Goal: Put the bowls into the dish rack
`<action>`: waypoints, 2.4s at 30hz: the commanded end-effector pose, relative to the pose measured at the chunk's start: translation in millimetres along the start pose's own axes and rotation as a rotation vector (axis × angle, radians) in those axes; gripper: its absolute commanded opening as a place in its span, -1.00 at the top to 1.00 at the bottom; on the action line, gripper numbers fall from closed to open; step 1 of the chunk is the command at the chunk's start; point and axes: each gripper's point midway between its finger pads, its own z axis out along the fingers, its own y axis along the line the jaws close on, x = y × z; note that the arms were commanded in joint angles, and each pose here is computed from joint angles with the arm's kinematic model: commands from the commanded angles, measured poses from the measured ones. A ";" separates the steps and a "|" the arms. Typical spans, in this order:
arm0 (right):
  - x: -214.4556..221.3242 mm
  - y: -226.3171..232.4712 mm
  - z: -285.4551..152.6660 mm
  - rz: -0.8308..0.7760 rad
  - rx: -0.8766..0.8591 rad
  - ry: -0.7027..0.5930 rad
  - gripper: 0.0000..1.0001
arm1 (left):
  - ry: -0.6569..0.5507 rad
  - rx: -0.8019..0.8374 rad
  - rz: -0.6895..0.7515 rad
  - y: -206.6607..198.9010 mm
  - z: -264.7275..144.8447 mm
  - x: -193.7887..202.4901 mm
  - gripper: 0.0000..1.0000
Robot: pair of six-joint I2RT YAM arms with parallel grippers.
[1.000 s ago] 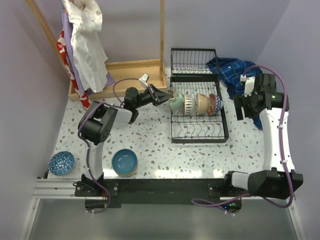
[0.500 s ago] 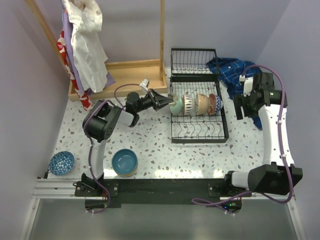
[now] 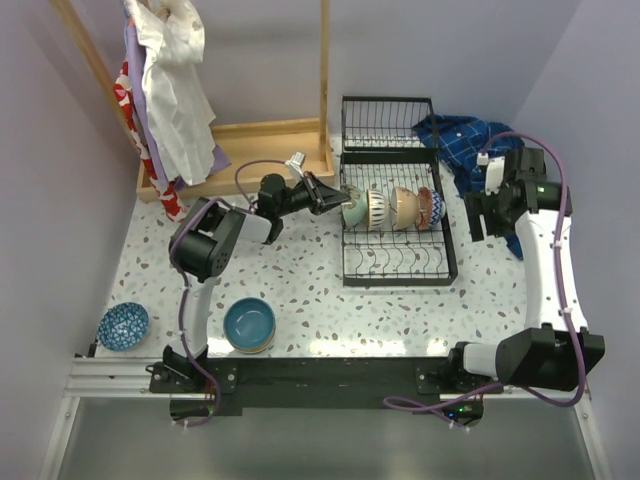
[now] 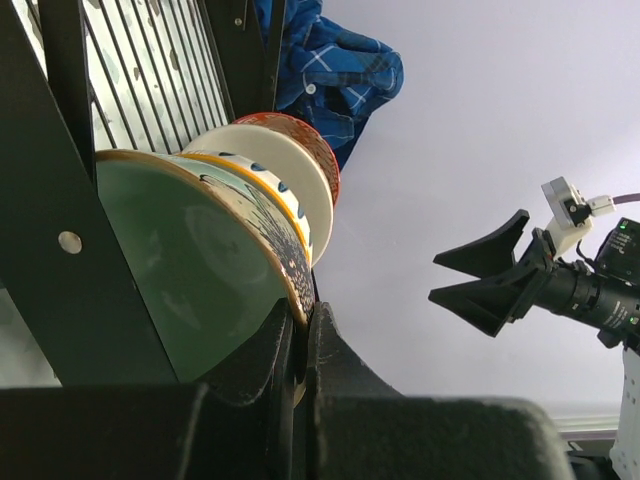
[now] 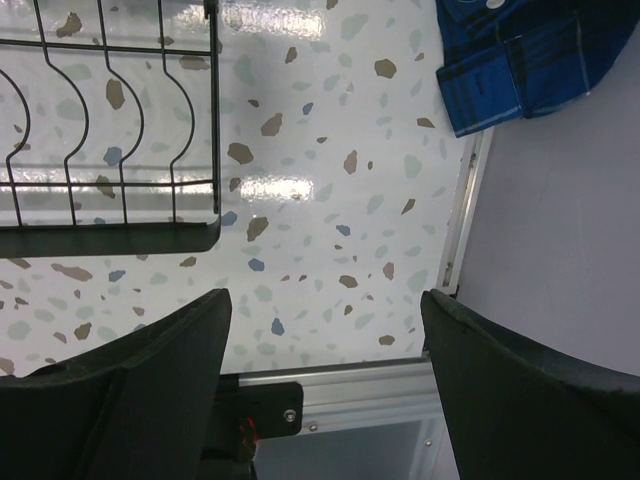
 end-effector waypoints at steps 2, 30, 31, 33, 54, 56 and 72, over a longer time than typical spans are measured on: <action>-4.1 1.0 -4.7 0.023 -0.007 -0.048 -0.61 | -0.021 -0.026 0.088 6.7 6.3 -15.1 1.00; -23.4 14.4 -14.7 0.082 -0.085 -0.142 -0.63 | -0.006 -0.184 0.408 -13.9 -9.9 -20.1 -0.18; -23.1 15.0 -14.9 0.082 -0.087 -0.145 -0.63 | -0.002 -0.194 0.414 -13.8 -10.9 -19.9 -0.18; -20.6 16.9 -14.4 0.084 -0.091 -0.147 -0.63 | -0.003 -0.190 0.439 -17.9 -11.5 -21.3 -0.21; -28.5 29.1 -43.9 0.059 -0.172 -0.249 -0.64 | 0.440 -0.427 1.231 -77.3 -178.7 5.0 -0.22; -26.6 35.1 -46.5 0.022 -0.204 -0.263 -0.65 | 0.463 -0.545 1.313 -81.0 -212.0 1.2 -0.21; -28.2 58.3 -41.3 -0.052 -0.345 -0.261 -0.63 | 0.438 -1.777 0.563 -16.2 -525.4 -10.0 -0.15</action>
